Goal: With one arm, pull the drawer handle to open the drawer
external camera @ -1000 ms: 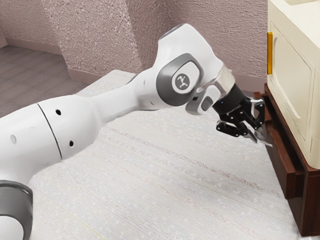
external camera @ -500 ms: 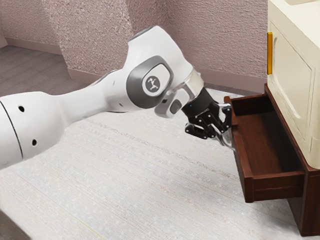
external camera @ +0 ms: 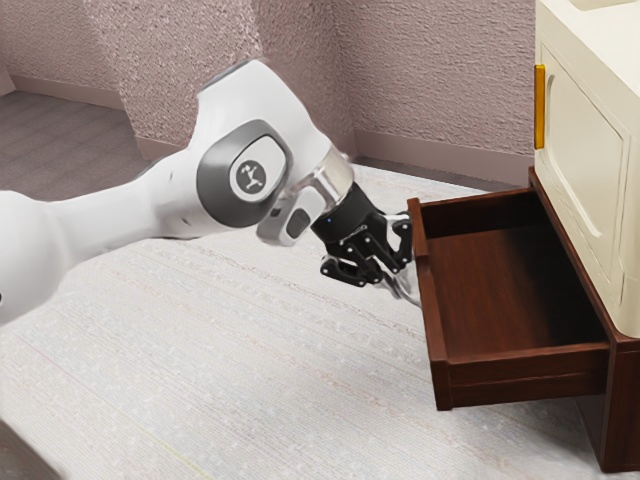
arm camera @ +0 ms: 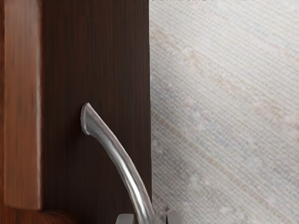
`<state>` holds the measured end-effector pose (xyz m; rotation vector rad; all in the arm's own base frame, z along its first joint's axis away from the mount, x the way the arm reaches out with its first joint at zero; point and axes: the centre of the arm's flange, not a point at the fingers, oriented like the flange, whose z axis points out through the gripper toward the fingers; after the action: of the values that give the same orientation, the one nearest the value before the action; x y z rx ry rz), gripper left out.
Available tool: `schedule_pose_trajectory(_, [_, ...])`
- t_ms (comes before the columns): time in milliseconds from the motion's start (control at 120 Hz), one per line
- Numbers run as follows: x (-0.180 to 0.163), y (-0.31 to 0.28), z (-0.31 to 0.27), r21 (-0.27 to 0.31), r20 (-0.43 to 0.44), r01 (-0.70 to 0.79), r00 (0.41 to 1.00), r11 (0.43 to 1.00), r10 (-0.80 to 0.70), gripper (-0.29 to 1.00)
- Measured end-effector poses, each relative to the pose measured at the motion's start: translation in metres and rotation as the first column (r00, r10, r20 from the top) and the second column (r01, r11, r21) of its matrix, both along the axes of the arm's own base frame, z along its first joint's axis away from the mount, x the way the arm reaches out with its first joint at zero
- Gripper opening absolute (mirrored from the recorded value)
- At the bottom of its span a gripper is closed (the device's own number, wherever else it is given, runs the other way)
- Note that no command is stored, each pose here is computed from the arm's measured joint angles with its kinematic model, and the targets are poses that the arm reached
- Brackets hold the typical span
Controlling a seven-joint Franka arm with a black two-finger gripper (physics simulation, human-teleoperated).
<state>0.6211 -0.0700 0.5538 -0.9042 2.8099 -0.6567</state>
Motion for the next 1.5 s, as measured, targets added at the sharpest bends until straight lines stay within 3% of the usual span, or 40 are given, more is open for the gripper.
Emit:
schedule_pose_trajectory(417, [-0.024,0.015,0.007,0.012,0.02,-0.015,1.0,1.0,0.015,0.01])
schedule_pose_trajectory(642, [-0.027,0.011,0.012,0.017,0.031,-0.001,1.0,1.0,0.0,0.11])
schedule_pose_trajectory(883, [-0.069,0.029,0.072,0.057,0.108,-0.051,0.993,0.997,0.045,0.18])
schedule_pose_trajectory(950, [-0.071,0.045,0.098,0.095,0.131,-0.091,0.988,0.991,0.078,0.25])
schedule_pose_trajectory(1042, [-0.071,0.036,0.161,0.232,0.175,-0.12,0.981,0.965,0.08,0.41])
schedule_pose_trajectory(1133, [-0.08,0.044,0.191,0.334,0.123,-0.227,0.973,0.915,0.197,0.51])
schedule_pose_trajectory(1217, [-0.091,0.08,0.192,0.38,0.047,-0.385,0.916,0.841,0.398,0.58])
schedule_pose_trajectory(1325, [-0.104,0.128,0.184,0.403,-0.025,-0.587,0.76,0.702,0.649,0.63])
schedule_pose_trajectory(1500, [-0.105,0.14,0.163,0.418,-0.11,-0.734,0.545,0.536,0.831,0.67])
